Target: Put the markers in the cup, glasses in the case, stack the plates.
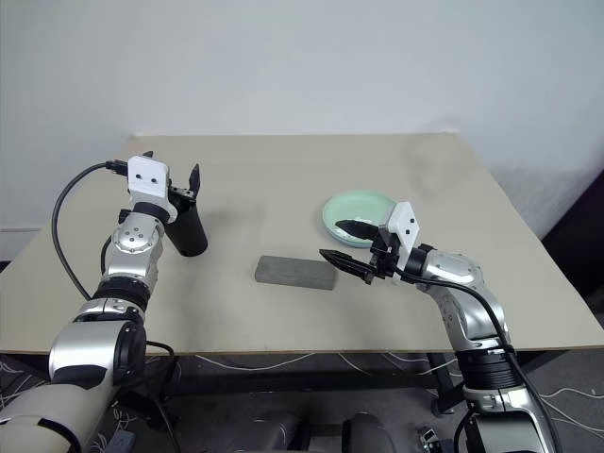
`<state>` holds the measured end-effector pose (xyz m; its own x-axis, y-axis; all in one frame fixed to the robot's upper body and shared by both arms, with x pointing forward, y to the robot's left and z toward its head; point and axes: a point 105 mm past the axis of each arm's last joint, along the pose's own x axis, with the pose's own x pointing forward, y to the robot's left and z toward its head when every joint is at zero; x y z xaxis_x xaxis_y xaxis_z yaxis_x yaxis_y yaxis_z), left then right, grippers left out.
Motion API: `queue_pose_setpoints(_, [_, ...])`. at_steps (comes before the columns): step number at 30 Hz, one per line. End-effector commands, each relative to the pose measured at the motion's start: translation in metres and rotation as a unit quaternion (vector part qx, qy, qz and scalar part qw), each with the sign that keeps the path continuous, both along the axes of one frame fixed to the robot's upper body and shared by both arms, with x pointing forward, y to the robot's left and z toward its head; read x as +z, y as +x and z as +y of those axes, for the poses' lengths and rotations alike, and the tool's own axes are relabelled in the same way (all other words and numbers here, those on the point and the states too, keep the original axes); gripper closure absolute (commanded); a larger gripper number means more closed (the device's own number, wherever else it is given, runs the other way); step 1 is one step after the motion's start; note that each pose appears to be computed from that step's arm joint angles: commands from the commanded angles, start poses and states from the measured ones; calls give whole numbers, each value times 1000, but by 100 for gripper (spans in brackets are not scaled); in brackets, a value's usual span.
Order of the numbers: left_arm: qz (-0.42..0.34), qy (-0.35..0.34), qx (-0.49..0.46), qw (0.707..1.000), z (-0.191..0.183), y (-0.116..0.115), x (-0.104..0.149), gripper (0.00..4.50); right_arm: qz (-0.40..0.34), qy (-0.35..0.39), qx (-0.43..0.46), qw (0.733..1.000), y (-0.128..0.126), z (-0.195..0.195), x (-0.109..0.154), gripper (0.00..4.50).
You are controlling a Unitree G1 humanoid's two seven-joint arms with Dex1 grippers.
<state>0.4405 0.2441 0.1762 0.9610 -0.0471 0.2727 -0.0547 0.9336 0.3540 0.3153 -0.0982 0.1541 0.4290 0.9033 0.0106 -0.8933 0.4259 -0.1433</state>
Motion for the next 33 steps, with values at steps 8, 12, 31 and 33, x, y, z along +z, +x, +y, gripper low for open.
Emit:
queue_pose_setpoints(8, [-15, -91, -193, 977, 2, -45, 44, 5, -17, 1, 11, 1000, 3, -9, 7, 107])
queue_pose_setpoints(12, [64, -72, -281, 955, -22, -75, 25, 5, -4, -10, 1, 1000, 10, -19, 0, 107])
queue_pose_setpoints(31, [192, -17, -185, 964, -30, -93, -89, 5, 57, -84, -221, 970, 24, -122, -62, 107])
queue_pose_setpoints(33, [194, -15, -188, 963, -31, -95, -94, 5, 62, -87, -232, 967, 23, -130, -63, 107])
